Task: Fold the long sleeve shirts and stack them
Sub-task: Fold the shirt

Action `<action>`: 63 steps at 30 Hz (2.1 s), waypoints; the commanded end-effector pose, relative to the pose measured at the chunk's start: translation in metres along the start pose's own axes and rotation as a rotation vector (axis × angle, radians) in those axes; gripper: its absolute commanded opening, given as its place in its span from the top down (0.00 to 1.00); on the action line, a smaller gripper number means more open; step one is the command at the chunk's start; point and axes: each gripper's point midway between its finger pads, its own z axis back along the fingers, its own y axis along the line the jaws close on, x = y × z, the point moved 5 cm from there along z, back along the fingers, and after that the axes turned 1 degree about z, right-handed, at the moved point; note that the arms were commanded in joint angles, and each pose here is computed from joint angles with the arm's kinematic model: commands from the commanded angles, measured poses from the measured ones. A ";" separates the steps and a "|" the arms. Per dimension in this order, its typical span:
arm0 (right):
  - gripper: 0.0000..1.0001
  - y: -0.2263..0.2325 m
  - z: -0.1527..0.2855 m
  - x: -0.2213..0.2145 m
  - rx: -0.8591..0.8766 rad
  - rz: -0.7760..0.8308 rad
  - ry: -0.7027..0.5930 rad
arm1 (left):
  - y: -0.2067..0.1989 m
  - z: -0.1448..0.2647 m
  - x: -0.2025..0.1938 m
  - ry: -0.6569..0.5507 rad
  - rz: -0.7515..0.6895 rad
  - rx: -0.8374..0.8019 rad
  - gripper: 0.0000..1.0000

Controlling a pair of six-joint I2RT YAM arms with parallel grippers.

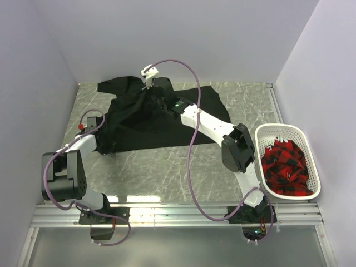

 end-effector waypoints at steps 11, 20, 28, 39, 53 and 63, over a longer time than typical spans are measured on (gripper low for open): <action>0.95 -0.012 0.013 0.024 -0.050 0.002 -0.068 | 0.020 0.036 0.040 -0.205 -0.086 0.198 0.99; 0.95 -0.016 0.018 0.036 -0.061 0.047 -0.093 | 0.030 0.028 0.028 -0.151 -0.093 0.239 0.70; 0.95 -0.016 0.025 0.050 -0.051 0.068 -0.124 | 0.035 0.042 0.040 -0.255 -0.068 0.280 0.74; 0.95 -0.012 0.028 0.045 -0.041 0.065 -0.133 | 0.028 0.033 0.022 -0.183 0.038 0.144 0.51; 0.68 -0.004 0.013 -0.022 -0.023 0.088 0.055 | 0.034 0.017 0.030 -0.123 0.168 0.036 0.51; 0.42 -0.044 0.050 -0.038 -0.136 -0.158 0.211 | 0.028 0.015 0.034 -0.112 0.162 -0.023 0.57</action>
